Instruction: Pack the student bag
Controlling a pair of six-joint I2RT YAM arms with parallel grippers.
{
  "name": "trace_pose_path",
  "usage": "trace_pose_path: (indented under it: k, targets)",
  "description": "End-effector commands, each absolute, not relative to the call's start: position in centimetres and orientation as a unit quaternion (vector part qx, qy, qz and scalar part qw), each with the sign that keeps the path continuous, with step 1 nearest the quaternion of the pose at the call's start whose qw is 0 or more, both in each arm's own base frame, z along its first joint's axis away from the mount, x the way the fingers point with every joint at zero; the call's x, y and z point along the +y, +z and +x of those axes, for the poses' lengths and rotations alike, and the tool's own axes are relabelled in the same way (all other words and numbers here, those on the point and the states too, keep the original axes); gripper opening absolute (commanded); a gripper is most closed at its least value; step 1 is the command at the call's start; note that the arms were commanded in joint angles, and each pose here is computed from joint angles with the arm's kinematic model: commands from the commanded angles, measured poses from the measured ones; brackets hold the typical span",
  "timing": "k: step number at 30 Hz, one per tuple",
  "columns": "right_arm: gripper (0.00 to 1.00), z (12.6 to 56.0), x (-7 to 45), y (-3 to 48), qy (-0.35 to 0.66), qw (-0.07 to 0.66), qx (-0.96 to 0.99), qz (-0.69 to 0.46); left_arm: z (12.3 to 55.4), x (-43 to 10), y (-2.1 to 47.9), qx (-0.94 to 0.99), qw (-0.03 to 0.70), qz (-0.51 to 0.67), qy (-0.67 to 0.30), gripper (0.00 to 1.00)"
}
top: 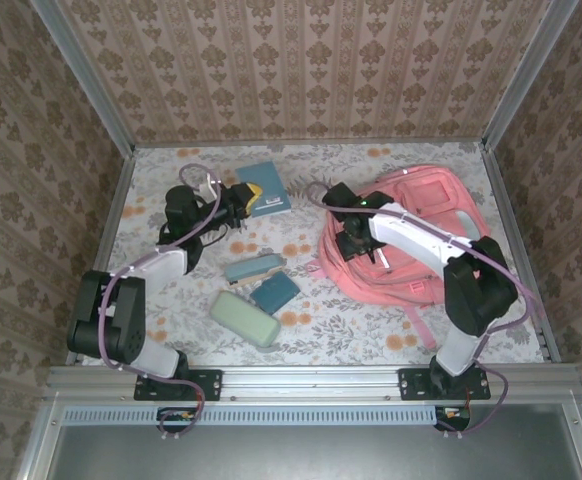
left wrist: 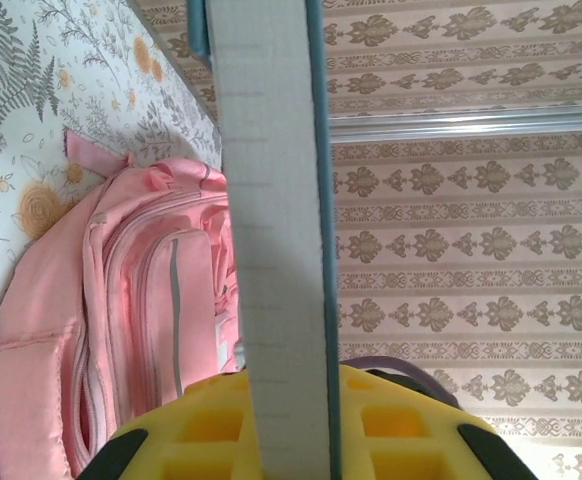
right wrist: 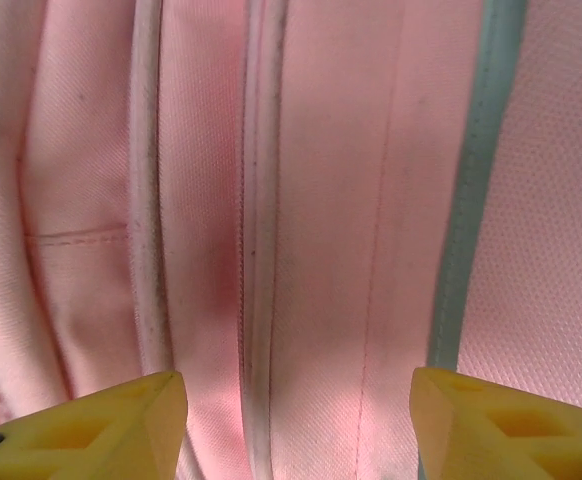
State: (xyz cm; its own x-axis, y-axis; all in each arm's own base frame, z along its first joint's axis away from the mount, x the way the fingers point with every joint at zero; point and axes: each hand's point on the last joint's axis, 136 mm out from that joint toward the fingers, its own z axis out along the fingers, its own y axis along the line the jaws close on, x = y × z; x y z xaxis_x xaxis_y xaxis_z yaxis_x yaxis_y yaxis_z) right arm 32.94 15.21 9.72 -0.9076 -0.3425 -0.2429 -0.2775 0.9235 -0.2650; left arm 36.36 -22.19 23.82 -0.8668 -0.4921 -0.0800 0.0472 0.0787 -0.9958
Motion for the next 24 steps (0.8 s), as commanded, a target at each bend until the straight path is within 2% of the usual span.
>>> trace_pose_path:
  k: [1, 4, 5, 9, 17, 24]
  targets:
    - [0.6, 33.1, 13.5, 8.6, -0.193, 0.126, 0.954, -0.193, 35.3, -22.1, 25.3, 0.703, 0.225, -0.124, -0.662, 0.0]
    - [0.44, 33.2, 13.4, 8.1, -0.201, 0.121, 0.953, -0.192, 34.8, -22.1, 25.2, 0.711, 0.228, -0.118, -0.655, 0.0]
    - [0.33, 33.3, 13.4, 8.3, -0.199, 0.124, 0.954, -0.189, 34.6, -22.1, 25.3, 0.714, 0.229, -0.116, -0.651, 0.0]
    - [0.02, 33.3, 14.3, 10.1, -0.168, 0.145, 0.958, -0.181, 34.0, -22.0, 25.0, 0.73, 0.234, -0.105, -0.634, 0.0]
    - [0.0, 34.3, 17.5, 18.9, -0.035, 0.219, 0.964, -0.145, 33.0, -23.1, 24.0, 0.765, 0.241, -0.084, -0.592, 0.0]
    - [0.0, 35.9, 16.8, 24.9, 0.077, 0.253, 0.961, -0.084, 32.8, -26.4, 22.4, 0.776, 0.232, -0.073, -0.583, 0.0]
